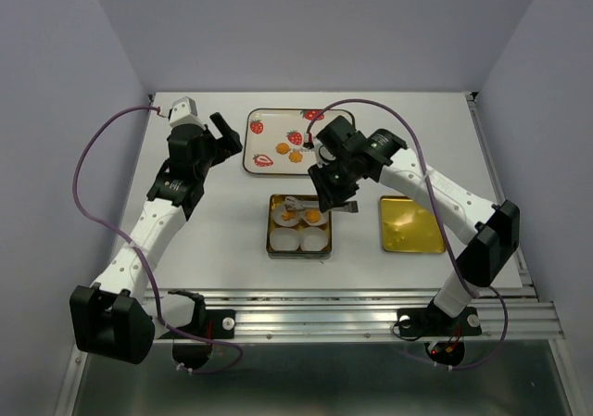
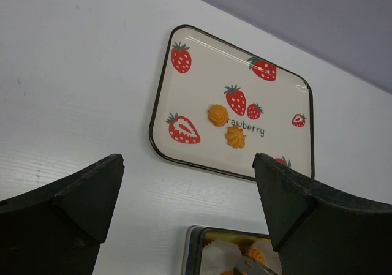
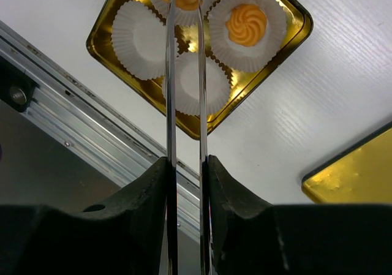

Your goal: Pack the cookies

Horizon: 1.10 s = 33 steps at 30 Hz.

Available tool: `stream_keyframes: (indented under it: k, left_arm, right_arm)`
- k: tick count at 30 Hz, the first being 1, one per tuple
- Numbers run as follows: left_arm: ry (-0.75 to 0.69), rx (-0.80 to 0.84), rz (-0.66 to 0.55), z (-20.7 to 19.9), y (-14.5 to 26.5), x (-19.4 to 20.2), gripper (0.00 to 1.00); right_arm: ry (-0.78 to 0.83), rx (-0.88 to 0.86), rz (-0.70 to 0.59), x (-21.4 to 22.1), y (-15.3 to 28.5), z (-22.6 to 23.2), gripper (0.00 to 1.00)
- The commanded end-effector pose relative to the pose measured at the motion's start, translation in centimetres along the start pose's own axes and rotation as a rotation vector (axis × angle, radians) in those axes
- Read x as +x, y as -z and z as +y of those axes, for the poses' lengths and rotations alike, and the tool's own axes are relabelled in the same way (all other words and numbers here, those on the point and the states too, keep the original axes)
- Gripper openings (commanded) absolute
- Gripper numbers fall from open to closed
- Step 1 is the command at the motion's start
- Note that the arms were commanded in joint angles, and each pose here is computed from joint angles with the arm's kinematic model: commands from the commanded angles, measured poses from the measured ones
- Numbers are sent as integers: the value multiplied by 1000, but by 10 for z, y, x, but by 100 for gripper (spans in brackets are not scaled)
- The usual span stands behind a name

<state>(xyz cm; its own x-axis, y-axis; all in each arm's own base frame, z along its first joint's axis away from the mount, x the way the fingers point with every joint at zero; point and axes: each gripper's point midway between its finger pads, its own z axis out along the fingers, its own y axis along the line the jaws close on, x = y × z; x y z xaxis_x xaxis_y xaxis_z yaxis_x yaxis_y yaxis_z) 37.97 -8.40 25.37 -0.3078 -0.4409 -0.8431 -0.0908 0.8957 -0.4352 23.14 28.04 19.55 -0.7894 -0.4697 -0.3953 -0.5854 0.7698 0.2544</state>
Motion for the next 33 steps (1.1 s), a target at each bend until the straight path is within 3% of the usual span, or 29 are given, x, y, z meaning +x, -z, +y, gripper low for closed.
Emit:
stream_keyframes:
  k: [1,28,33]
  left_arm:
    - [-16,28,-39,-7,2,-10,99]
    - [-32,10,-21,-4,-6,-5,99]
    - [-34,8,-19,-3,-7,-4,99]
  right_arm:
    - [17,0,-38,-14,8,6,29]
    - [34,-3,28,-20,-12,6,33]
    - [30,5,29,-21,-14,4,44]
